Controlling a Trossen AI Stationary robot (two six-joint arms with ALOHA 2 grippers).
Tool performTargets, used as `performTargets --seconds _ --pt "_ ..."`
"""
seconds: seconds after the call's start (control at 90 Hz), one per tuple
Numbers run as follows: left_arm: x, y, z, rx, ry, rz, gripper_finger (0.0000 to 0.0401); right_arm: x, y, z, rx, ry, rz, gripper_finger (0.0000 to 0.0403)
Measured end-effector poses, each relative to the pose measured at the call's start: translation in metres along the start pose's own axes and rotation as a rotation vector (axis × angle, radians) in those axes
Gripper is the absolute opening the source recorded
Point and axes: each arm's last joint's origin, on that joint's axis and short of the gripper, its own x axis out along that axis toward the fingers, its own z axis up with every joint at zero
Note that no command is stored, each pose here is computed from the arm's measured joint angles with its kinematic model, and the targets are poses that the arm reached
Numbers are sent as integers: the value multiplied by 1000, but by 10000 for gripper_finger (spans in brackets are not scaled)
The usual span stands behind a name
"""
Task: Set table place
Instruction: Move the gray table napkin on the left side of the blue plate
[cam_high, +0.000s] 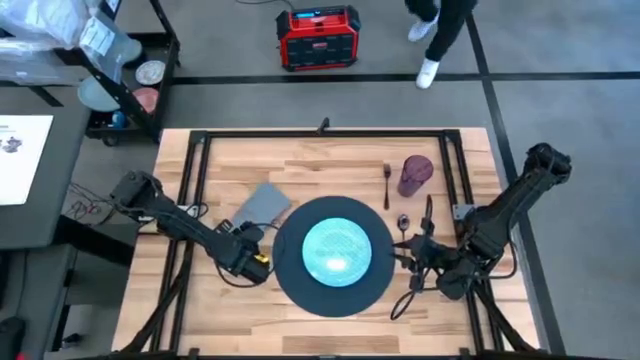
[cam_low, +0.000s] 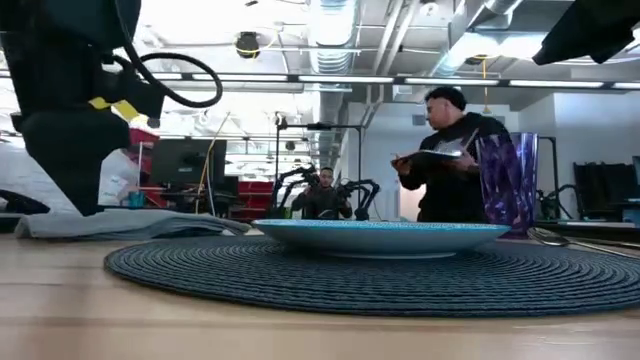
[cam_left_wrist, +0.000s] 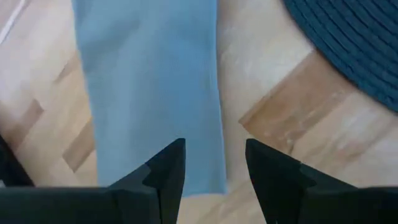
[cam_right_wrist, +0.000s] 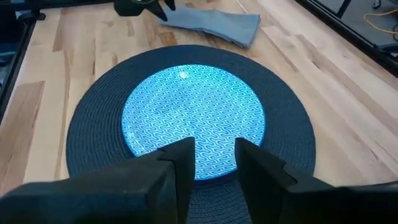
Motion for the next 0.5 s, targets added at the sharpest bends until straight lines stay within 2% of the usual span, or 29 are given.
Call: performTargets --seconds 0.156,0.5 --pt "-2 -4 -4 18 3 -33 153 0 0 0 -7 -3 -4 101" --pt "16 9 14 -19 -45 56 153 4 -3 2 -1 -9 -29 101"
